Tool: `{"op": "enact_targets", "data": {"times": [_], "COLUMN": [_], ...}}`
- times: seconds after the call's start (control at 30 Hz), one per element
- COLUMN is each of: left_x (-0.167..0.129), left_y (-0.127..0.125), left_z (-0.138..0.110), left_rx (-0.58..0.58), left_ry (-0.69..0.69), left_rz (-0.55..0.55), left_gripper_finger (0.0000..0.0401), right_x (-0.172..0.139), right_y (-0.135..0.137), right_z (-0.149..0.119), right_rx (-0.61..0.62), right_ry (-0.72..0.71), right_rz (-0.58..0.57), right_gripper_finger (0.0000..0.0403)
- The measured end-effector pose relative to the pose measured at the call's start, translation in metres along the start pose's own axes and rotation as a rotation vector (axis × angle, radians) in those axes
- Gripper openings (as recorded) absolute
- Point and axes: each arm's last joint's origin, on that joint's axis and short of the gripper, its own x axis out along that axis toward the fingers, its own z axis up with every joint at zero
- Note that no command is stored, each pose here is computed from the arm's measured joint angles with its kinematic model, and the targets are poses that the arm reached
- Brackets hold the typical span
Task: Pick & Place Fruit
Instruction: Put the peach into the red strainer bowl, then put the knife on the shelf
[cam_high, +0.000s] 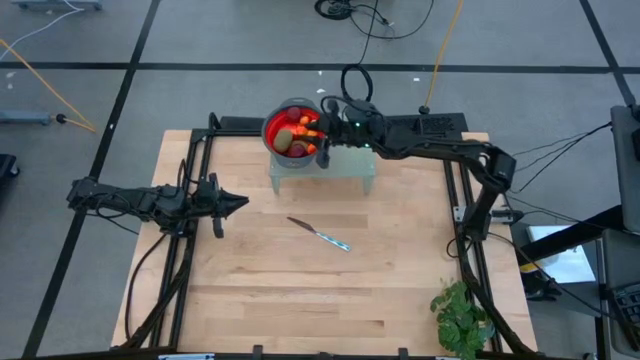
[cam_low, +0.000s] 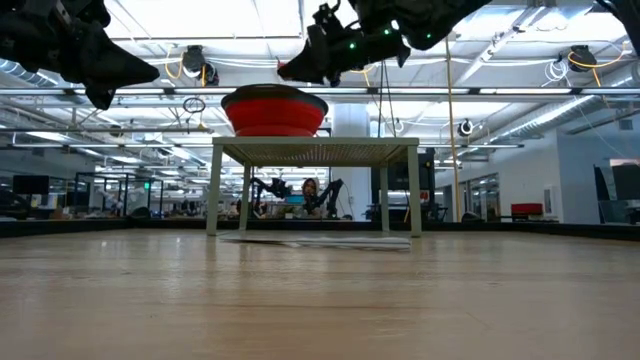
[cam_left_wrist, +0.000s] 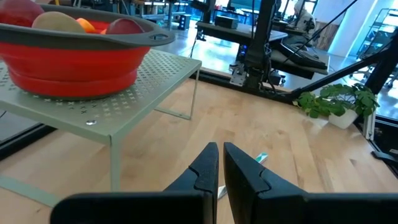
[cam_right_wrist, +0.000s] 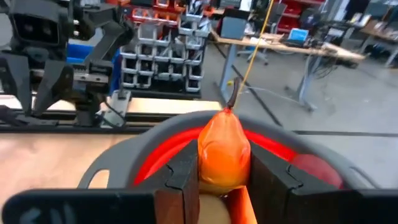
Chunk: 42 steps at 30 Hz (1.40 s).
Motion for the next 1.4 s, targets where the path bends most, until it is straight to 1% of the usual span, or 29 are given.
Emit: {"op": "enact_targets", "data": {"times": [0.13,0.3,0.53,0.63,0.83,1.0,1.23,1.4], "left_x": [0.000,0.000,0.000,0.000,0.000,0.000,0.000,0.000], "left_y": [0.000,0.000,0.001,0.001,0.001,0.001,0.001,0.001], "left_z": [0.000,0.000,0.000,0.000,0.000,0.000,0.000,0.000], "left_rx": [0.000,-0.001,-0.001,0.000,-0.001,-0.002,-0.002,0.000], "left_ry": [0.000,-0.004,-0.010,-0.010,-0.011,-0.011,-0.011,-0.011], "left_rz": [0.000,0.015,0.042,0.042,0.042,0.043,0.043,0.043], "left_gripper_finger": [0.0024,0.0024,0.0024,0.0024,0.0024,0.0024,0.0024,0.0024], "right_x": [0.006,0.006,0.005,0.005,0.005,0.005,0.004,-0.003], "right_y": [-0.003,-0.004,-0.007,-0.007,-0.007,-0.007,-0.007,-0.001], "right_z": [-0.011,-0.012,-0.018,-0.020,-0.019,-0.019,-0.018,-0.009], "right_rx": [0.041,0.043,0.089,0.096,0.110,0.110,0.109,0.107], "right_ry": [0.017,0.022,0.073,0.094,0.093,0.093,0.089,0.093], "right_rz": [0.042,0.039,0.035,0.038,0.035,0.034,0.033,0.049], "right_gripper_finger": [0.0100,0.0100,0.0102,0.0111,0.0134,0.0141,0.0139,0.0116]}}
